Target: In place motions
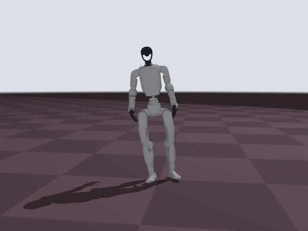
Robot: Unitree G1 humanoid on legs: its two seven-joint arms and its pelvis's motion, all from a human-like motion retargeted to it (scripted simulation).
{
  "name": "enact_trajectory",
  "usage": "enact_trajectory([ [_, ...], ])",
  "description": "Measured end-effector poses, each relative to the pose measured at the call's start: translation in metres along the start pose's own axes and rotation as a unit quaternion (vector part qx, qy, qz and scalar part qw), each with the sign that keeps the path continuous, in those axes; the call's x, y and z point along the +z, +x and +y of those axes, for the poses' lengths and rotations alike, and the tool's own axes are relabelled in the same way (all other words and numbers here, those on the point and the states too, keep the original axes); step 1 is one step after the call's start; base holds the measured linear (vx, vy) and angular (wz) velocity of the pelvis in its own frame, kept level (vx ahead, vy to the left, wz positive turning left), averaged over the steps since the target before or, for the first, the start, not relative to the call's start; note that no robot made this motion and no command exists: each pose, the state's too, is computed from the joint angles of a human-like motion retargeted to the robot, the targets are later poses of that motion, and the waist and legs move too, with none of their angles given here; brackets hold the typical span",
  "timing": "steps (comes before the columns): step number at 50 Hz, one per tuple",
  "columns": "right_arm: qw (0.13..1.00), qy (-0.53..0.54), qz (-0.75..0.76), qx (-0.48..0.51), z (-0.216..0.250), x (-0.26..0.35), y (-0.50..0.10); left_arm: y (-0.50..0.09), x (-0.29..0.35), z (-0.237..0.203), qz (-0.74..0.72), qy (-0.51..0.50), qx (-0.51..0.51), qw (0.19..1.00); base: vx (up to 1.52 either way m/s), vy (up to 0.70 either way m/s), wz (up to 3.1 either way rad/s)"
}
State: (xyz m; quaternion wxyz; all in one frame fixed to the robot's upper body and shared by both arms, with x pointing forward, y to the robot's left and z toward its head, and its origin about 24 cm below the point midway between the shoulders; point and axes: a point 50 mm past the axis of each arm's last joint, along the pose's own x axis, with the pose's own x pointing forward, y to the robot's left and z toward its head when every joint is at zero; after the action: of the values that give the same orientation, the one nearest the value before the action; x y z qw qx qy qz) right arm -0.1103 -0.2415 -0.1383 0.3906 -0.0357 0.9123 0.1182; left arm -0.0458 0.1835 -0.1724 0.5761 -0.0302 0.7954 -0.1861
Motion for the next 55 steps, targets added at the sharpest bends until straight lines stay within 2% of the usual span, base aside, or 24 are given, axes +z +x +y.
enact_trajectory([
  [5, 0.995, 0.099, -0.026, 0.016, 0.012, -0.010, 0.011, -0.013, 0.036, 0.013, -0.041, 0.036, 0.014, 0.998, -0.10, 0.22, 1.78],
  [11, 0.990, 0.097, -0.095, 0.044, 0.022, 0.011, 0.009, -0.022, 0.053, 0.023, -0.079, 0.050, 0.029, 0.995, 0.01, 0.22, -0.05],
  [17, 0.991, -0.041, -0.123, 0.027, 0.013, 0.058, -0.019, -0.005, 0.012, 0.007, -0.035, -0.029, 0.004, 0.999, 0.05, 0.23, -0.63],
  [25, 0.908, -0.252, -0.323, -0.091, -0.001, 0.138, -0.082, 0.007, -0.029, -0.022, 0.026, -0.211, -0.020, 0.977, 0.04, 0.22, 0.05],
  [28, 0.907, -0.212, -0.328, -0.158, -0.013, 0.136, -0.084, 0.007, -0.026, -0.023, 0.021, -0.226, -0.028, 0.973, -0.03, 0.24, 0.25],
  [30, 0.921, -0.180, -0.302, -0.169, -0.018, 0.125, -0.075, 0.005, -0.021, -0.018, 0.014, -0.220, -0.026, 0.975, -0.05, 0.20, 0.82],
  [33, 0.953, -0.140, -0.239, -0.124, -0.015, 0.094, -0.047, 0.000, -0.015, -0.010, 0.021, -0.191, -0.029, 0.981, -0.02, 0.09, 0.93],
  [38, 0.992, -0.075, -0.104, 0.018, 0.007, 0.031, -0.005, -0.007, -0.006, 0.002, 0.026, -0.134, -0.017, 0.991, -0.02, 0.04, 1.02],
  [43, 0.996, 0.020, -0.066, 0.051, 0.025, -0.001, 0.015, -0.015, 0.010, 0.014, 0.020, -0.087, -0.013, 0.996, -0.07, 0.01, 0.68],
  [49, 0.985, 0.104, -0.095, 0.095, 0.037, 0.004, 0.017, -0.019, 0.033, 0.016, -0.009, -0.054, -0.015, 0.998, -0.02, 0.00, 0.04],
  [55, 0.982, 0.068, -0.160, 0.071, 0.024, 0.035, 0.000, -0.019, 0.049, 0.009, -0.032, -0.019, -0.036, 0.999, 0.01, 0.04, -0.22],
])
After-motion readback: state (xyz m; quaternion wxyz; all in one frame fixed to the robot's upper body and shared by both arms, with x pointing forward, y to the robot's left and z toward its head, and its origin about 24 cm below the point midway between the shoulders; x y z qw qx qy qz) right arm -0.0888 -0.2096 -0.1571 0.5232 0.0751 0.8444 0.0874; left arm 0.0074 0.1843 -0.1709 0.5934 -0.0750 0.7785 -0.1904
